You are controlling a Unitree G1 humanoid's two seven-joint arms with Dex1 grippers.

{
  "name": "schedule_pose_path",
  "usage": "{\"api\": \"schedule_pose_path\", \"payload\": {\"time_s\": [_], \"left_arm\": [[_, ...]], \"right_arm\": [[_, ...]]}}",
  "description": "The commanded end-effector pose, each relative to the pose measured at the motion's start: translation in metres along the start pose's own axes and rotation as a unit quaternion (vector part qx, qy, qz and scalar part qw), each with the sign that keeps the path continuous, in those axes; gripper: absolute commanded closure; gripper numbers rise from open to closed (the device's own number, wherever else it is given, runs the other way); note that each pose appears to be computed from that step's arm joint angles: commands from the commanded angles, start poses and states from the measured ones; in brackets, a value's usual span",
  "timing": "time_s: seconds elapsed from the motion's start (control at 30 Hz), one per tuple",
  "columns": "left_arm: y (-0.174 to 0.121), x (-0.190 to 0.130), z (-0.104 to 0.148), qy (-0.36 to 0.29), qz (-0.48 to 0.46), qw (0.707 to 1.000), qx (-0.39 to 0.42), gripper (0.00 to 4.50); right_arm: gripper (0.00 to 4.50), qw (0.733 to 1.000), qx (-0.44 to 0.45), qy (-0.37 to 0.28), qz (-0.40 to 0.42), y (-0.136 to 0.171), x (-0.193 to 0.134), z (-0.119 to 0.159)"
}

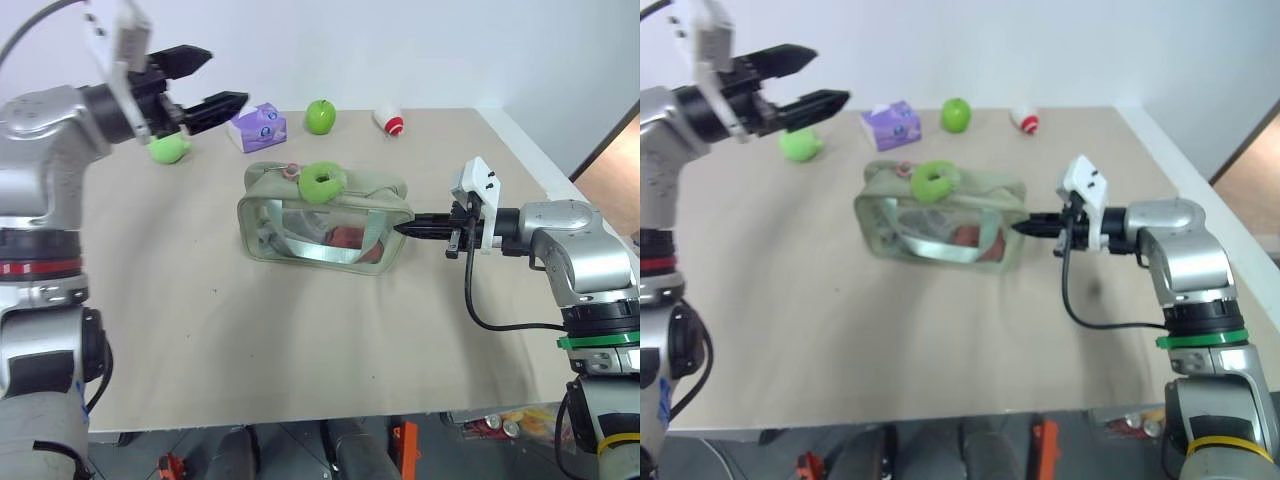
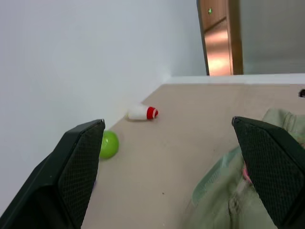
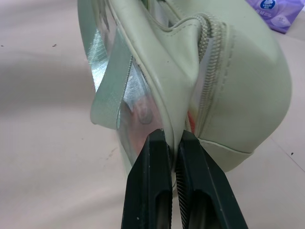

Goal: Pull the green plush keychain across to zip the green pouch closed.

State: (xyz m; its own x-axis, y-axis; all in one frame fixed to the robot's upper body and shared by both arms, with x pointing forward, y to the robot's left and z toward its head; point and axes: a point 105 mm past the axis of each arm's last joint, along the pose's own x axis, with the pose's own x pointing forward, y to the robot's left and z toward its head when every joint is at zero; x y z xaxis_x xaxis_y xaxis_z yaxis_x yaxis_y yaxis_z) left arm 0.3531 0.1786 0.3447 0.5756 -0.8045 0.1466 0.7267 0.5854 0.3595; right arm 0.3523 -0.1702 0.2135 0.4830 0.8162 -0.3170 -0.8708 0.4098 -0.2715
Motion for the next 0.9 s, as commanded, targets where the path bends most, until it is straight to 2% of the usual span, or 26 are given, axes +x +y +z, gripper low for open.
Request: {"api": "schedule_pose_path", "payload": {"time_s": [0.03,0.13,0.23,0.4,0.77,0.8,0.87,0.9], "left_arm": [[-0.023,-0.02,-0.021,0.033,-0.056,0.997,-0.031,0.08],[-0.042,-0.034,-0.061,0.11,-0.083,0.99,-0.044,0.08],[-0.047,-0.04,-0.081,0.13,-0.077,0.986,-0.065,0.08],[-0.048,-0.033,-0.091,0.124,-0.069,0.987,-0.08,0.08],[-0.047,0.001,-0.096,0.088,-0.077,0.987,-0.113,0.08],[-0.047,0.003,-0.095,0.085,-0.077,0.987,-0.115,0.46],[-0.049,0.005,-0.093,0.073,-0.084,0.986,-0.127,0.61],[-0.05,0.005,-0.092,0.07,-0.089,0.985,-0.131,1.05]], "right_arm": [[4.5,1.0,-0.02,-0.016,0.002,0.0,-0.001,0.012],[4.5,1.0,-0.019,-0.016,0.004,0.0,-0.001,0.012],[4.5,1.0,-0.019,-0.015,0.005,0.0,-0.001,0.012],[4.5,1.0,-0.019,-0.014,0.007,0.0,-0.002,0.012],[4.5,1.0,-0.016,-0.007,0.003,0.001,-0.006,0.009],[4.5,1.0,-0.016,-0.007,0.003,0.001,-0.006,0.009],[4.5,1.0,-0.015,-0.007,0.002,0.002,-0.007,0.009],[4.5,1.0,-0.015,-0.006,0.002,0.002,-0.007,0.009]]}}
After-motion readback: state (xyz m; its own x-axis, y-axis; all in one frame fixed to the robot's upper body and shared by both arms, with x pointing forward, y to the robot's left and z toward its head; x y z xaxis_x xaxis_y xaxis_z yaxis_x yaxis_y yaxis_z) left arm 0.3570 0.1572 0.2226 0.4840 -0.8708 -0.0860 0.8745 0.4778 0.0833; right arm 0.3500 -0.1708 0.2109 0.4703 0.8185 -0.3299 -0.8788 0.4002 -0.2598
